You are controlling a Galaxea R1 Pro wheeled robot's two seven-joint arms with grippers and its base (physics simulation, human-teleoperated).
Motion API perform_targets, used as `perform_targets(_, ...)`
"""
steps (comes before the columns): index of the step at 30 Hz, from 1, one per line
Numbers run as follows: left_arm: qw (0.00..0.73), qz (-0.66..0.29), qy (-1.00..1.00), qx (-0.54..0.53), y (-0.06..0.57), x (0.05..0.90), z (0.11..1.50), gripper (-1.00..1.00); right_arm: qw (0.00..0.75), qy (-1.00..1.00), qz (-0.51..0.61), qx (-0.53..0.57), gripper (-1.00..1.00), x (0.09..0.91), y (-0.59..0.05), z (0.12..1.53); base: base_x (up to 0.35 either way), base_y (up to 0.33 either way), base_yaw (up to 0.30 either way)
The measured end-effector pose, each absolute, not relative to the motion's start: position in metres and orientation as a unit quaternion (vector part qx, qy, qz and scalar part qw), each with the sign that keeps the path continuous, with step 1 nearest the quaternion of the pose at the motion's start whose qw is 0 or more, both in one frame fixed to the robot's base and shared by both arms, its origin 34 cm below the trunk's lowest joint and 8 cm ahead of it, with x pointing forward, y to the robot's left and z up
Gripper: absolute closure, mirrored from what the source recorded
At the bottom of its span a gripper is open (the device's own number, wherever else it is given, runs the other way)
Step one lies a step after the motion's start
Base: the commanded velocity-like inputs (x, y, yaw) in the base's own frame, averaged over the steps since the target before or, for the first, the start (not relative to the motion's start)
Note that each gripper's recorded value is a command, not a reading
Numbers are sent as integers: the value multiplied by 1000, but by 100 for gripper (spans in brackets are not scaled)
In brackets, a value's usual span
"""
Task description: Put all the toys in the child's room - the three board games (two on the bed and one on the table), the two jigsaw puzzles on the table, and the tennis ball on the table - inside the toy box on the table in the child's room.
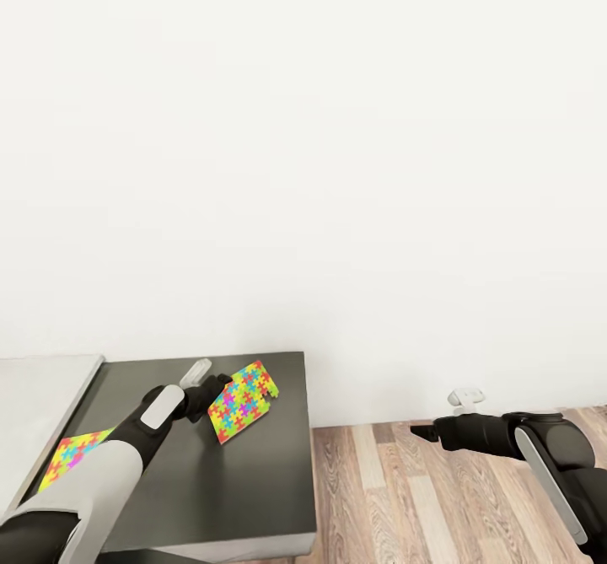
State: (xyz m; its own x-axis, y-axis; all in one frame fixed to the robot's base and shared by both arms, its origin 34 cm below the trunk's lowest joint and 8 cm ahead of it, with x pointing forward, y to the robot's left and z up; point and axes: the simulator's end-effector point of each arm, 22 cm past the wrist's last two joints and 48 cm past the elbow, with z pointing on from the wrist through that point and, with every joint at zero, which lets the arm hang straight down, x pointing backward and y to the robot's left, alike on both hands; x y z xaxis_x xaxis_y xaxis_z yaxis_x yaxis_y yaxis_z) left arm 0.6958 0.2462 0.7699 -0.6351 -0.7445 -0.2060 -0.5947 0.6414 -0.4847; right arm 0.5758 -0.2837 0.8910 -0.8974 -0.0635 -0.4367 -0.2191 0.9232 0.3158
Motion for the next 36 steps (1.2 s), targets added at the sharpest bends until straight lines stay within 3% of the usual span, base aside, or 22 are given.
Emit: perform_targets(36,197,-192,879,-389,256,696,770,-100,214,957,182,-74,-100,576,-284,891,0,0,-31)
